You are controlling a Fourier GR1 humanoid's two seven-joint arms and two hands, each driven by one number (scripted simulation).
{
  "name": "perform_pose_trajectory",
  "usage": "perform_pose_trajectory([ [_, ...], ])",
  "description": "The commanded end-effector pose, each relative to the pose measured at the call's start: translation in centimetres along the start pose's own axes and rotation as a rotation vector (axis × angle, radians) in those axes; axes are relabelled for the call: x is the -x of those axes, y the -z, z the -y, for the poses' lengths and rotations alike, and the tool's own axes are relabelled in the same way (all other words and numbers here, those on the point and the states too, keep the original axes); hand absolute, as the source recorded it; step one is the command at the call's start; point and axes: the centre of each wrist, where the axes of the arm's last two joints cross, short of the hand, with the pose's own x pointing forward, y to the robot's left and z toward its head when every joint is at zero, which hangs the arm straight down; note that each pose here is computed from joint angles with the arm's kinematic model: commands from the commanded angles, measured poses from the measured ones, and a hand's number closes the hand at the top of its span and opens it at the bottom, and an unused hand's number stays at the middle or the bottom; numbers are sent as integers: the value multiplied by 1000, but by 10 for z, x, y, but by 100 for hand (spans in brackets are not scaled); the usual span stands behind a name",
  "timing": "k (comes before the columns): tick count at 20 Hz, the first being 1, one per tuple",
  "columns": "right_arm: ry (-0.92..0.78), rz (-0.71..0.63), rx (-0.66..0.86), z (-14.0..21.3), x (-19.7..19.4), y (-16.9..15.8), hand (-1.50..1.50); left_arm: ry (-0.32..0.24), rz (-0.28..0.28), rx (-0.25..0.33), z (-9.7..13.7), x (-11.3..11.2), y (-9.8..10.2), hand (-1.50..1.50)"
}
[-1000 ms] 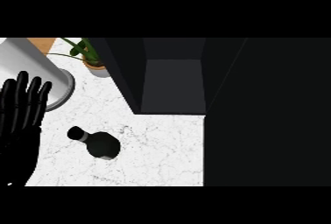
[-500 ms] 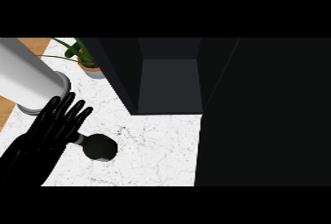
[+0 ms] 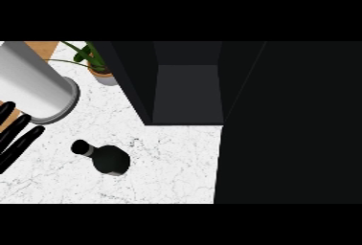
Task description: Pick up the wine, place it into the cabinet and close the cabinet
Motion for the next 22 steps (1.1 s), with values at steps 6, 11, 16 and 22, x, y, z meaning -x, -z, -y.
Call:
perform_pose_trajectory([
  [6,39,38,4,-22,-49,-33,-150,-42,-33,-7,-1,-52,-19,-150],
  [11,59,24,-13,-27,-61,-37,-150,-23,-28,-20,-3,-59,-33,-150],
  [16,53,23,-20,-29,-69,-40,-150,-40,-12,-45,2,-79,-35,-150],
  [22,30,35,-19,-26,-63,-38,-150,-30,23,-61,5,-75,-39,-150],
])
